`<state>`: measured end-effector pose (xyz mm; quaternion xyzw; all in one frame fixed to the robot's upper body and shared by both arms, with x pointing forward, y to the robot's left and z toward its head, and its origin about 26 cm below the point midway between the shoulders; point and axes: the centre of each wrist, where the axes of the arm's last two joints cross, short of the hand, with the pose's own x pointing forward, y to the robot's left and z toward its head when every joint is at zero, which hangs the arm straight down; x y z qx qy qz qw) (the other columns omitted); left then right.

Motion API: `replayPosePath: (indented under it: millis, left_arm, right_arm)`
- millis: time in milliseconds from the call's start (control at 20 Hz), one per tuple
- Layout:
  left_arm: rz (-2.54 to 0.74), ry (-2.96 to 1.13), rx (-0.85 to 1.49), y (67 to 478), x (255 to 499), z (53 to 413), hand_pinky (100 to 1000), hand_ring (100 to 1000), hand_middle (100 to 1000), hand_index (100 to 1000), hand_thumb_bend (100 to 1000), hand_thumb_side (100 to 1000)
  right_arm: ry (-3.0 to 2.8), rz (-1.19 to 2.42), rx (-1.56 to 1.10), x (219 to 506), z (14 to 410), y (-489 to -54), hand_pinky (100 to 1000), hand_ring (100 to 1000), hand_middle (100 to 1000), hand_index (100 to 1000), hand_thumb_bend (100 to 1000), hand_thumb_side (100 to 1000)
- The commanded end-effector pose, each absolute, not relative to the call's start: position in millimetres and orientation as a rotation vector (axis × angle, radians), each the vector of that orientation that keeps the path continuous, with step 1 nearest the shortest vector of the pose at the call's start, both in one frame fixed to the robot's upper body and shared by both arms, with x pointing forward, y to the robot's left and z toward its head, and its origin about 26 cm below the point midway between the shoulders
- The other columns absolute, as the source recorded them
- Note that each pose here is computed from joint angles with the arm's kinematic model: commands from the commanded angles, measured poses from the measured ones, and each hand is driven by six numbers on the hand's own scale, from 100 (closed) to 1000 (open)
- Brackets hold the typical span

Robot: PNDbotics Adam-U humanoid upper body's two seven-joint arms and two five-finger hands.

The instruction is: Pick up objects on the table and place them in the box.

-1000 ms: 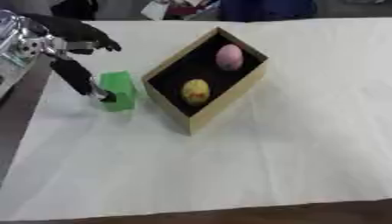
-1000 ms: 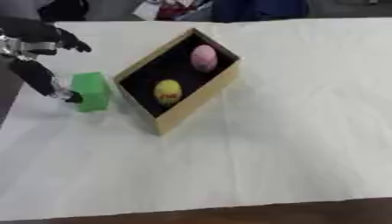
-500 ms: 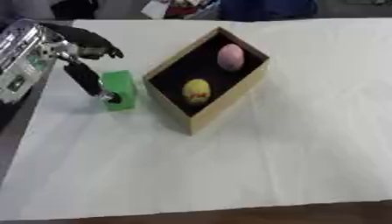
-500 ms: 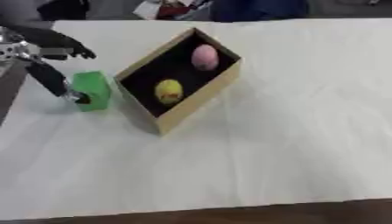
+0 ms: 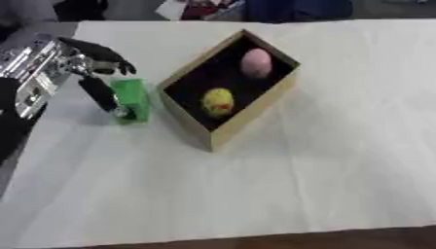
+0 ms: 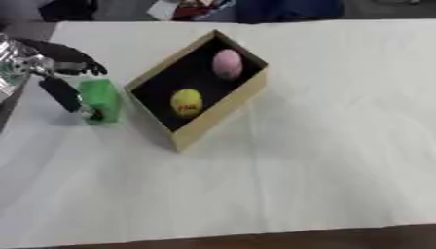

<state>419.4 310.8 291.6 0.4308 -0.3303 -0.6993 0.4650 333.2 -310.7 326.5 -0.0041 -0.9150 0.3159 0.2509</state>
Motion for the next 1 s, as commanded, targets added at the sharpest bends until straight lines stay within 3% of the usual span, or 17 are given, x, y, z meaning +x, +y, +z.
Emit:
replayPosePath:
  millis: [50, 450, 650, 900, 1000]
  left_arm:
    - [-1.705, -0.809, 1.099, 315.7, 418.4, 303.9, 929, 901, 876, 1000, 584, 618]
    - [-1.716, -0.811, 1.089, 313.3, 419.6, 300.5, 906, 874, 808, 993, 534, 614]
    - [-1.718, -0.832, 1.082, 310.8, 417.6, 302.4, 895, 848, 756, 949, 485, 614]
    - [-1.719, -0.876, 1.067, 305.8, 413.6, 306.9, 873, 788, 641, 853, 360, 653]
    - [-1.722, -0.888, 1.070, 304.0, 411.8, 309.1, 871, 781, 634, 846, 316, 659]
  right_arm:
    - [-2.519, 0.880, -0.034, 327.8, 338.0, -311.8, 953, 778, 737, 829, 100, 652]
    - [-2.512, 0.881, -0.028, 328.0, 337.1, -312.3, 955, 779, 736, 827, 100, 660]
    - [-2.508, 0.874, -0.025, 328.0, 336.3, -313.0, 955, 778, 734, 826, 100, 658]
    - [-2.501, 0.862, -0.029, 329.6, 335.5, -313.1, 956, 778, 730, 826, 100, 659]
    - [-2.498, 0.859, -0.031, 330.1, 334.9, -313.3, 957, 778, 729, 826, 100, 659]
